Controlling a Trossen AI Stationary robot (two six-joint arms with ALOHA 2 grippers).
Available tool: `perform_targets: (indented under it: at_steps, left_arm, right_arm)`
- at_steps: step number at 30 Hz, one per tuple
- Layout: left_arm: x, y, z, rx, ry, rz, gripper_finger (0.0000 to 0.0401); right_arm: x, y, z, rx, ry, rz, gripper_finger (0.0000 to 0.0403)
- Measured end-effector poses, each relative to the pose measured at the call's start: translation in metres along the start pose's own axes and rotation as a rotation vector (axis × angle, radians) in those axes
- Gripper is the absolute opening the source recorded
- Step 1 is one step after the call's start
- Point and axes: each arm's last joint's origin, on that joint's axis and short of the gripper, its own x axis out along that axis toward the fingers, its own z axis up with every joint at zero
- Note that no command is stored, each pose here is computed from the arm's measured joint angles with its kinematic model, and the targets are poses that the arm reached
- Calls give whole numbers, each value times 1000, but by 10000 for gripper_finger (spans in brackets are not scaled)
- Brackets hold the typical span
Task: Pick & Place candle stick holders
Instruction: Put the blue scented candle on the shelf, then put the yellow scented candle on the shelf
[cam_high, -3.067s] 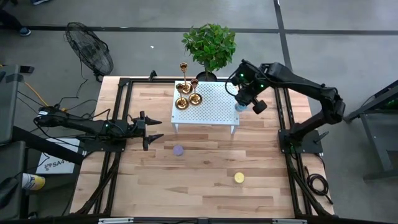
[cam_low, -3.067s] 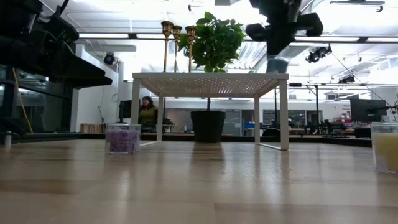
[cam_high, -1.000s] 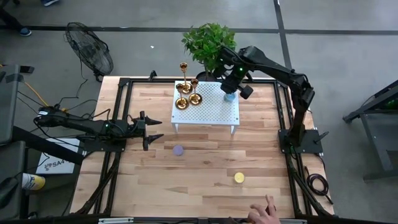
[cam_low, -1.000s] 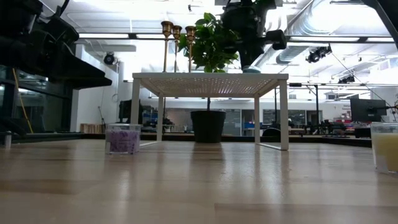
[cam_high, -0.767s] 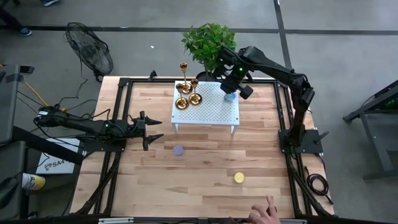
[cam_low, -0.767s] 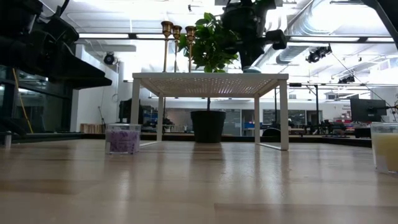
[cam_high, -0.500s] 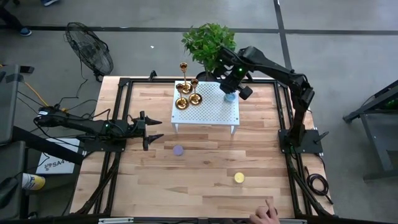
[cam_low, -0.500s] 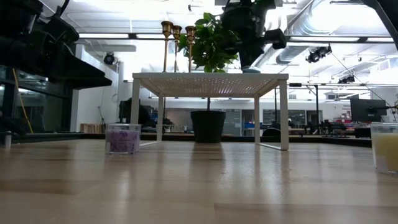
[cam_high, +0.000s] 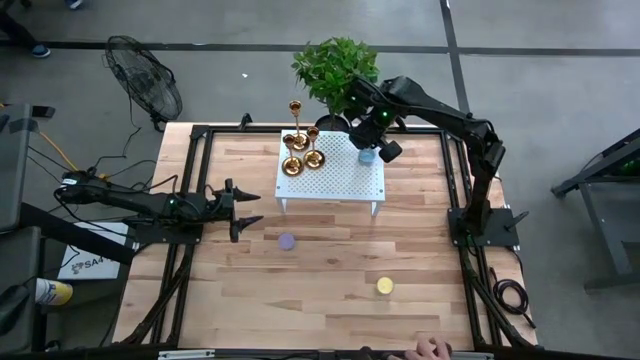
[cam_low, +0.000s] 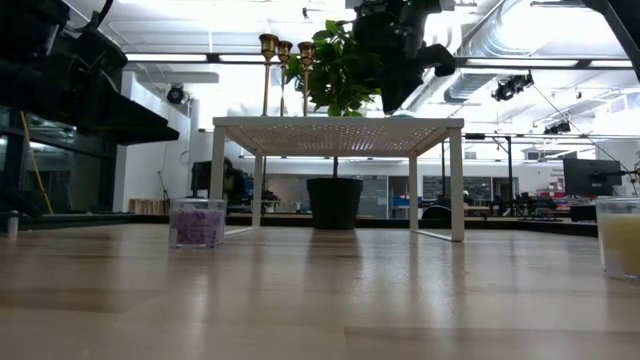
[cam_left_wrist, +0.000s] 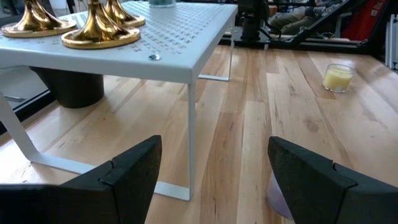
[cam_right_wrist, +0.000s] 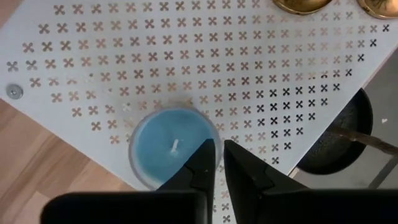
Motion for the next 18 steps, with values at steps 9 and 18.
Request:
perform_targets:
  at_steps: [9, 18]
  left_arm:
    - [0, 0, 0, 2, 4, 1, 291]
    - [0, 0, 0, 2, 4, 1, 291]
  right_arm:
    - [0, -1, 0, 92, 2, -9, 82]
    - [-4, 2, 6, 214, 79, -69, 126]
